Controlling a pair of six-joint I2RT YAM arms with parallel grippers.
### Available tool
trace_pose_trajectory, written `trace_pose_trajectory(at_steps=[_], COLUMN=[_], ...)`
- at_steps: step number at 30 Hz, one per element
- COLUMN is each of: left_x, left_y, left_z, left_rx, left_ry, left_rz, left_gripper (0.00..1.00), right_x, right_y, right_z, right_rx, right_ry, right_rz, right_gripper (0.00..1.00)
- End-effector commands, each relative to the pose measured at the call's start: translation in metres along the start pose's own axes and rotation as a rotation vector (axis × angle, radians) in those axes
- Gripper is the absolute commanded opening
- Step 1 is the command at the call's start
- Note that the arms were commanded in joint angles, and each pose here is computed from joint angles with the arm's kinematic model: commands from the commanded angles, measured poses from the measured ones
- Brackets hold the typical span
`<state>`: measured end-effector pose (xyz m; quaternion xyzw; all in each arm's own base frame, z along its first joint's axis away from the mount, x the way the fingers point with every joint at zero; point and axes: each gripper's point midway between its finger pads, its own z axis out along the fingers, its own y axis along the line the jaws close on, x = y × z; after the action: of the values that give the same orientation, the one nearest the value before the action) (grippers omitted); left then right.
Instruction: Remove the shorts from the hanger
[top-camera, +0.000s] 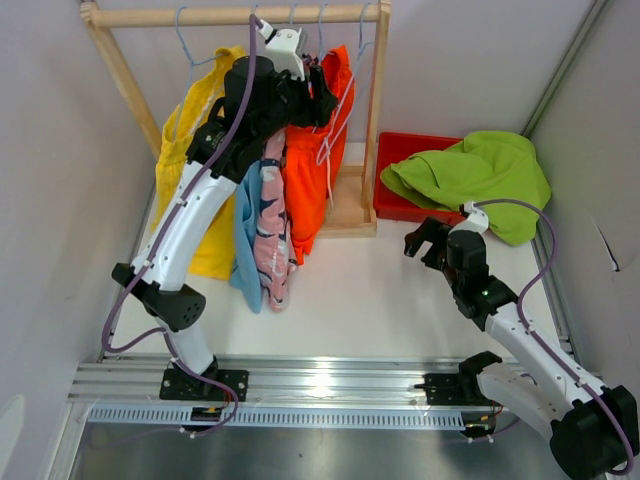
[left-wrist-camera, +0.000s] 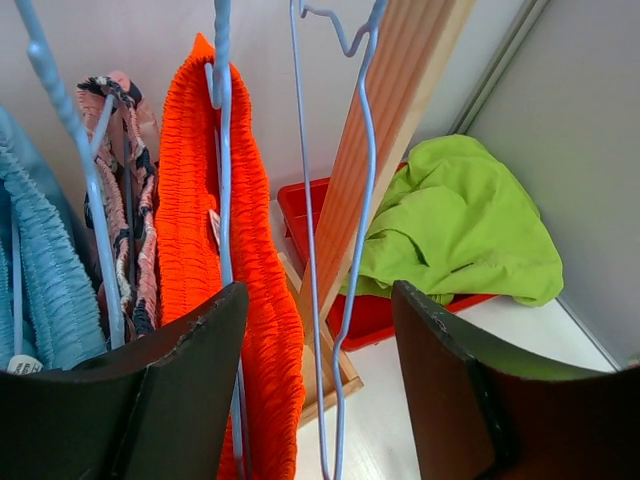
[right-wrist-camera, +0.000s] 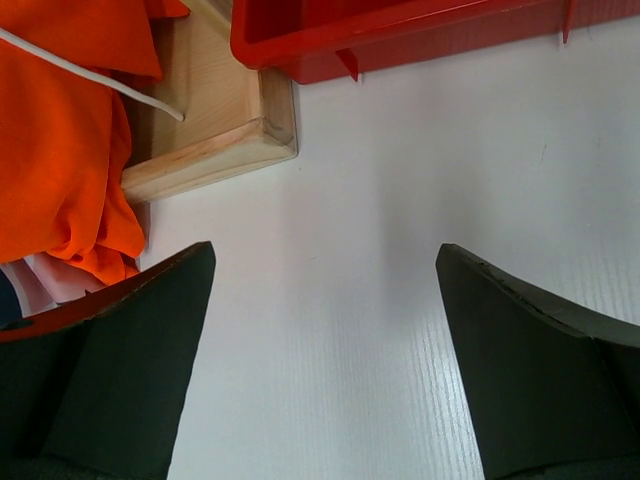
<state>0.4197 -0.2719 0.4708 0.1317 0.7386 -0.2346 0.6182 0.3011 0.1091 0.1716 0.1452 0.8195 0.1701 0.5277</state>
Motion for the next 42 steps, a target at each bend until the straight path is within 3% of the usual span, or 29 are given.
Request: trace_pose_trajectory(at_steps=[1, 7, 24, 36, 42], left_x=[-0.017, -0.018, -0.047, -0.010, 0.001], left_y=[0.011, 0.017, 0.010, 0.018, 0.026], left_z=[-0.009, -0.017, -0.051, -0.010, 0.012], left_rx=[-0.040, -0.074, -0.046, -0.071, -0.106], left_ry=[-0.051, -0.060, -0.147, -0.058, -0.030], left_rz=[0.018, 0.022, 0.016, 0.016, 0.017], left_gripper=[0.65, 0.63, 0.72, 0.70, 0.56], right_x=[-0.003, 0.001, 0.006, 0.011, 0.013], right_y=[-0.002, -0.003, -0.004, -0.007, -0.010], right_z=[-0.001, 0.000, 0.001, 0.002, 0.003], right_rx=[0.009, 0.008, 0.003, 0.009, 0.014], right_ry=[-0.023, -0.017, -0.010, -0.006, -0.005], right_rz=[0.005, 0.006, 0.014, 0.012, 0.008], right_gripper=[0.99, 0.99, 0.99, 0.99, 1.00])
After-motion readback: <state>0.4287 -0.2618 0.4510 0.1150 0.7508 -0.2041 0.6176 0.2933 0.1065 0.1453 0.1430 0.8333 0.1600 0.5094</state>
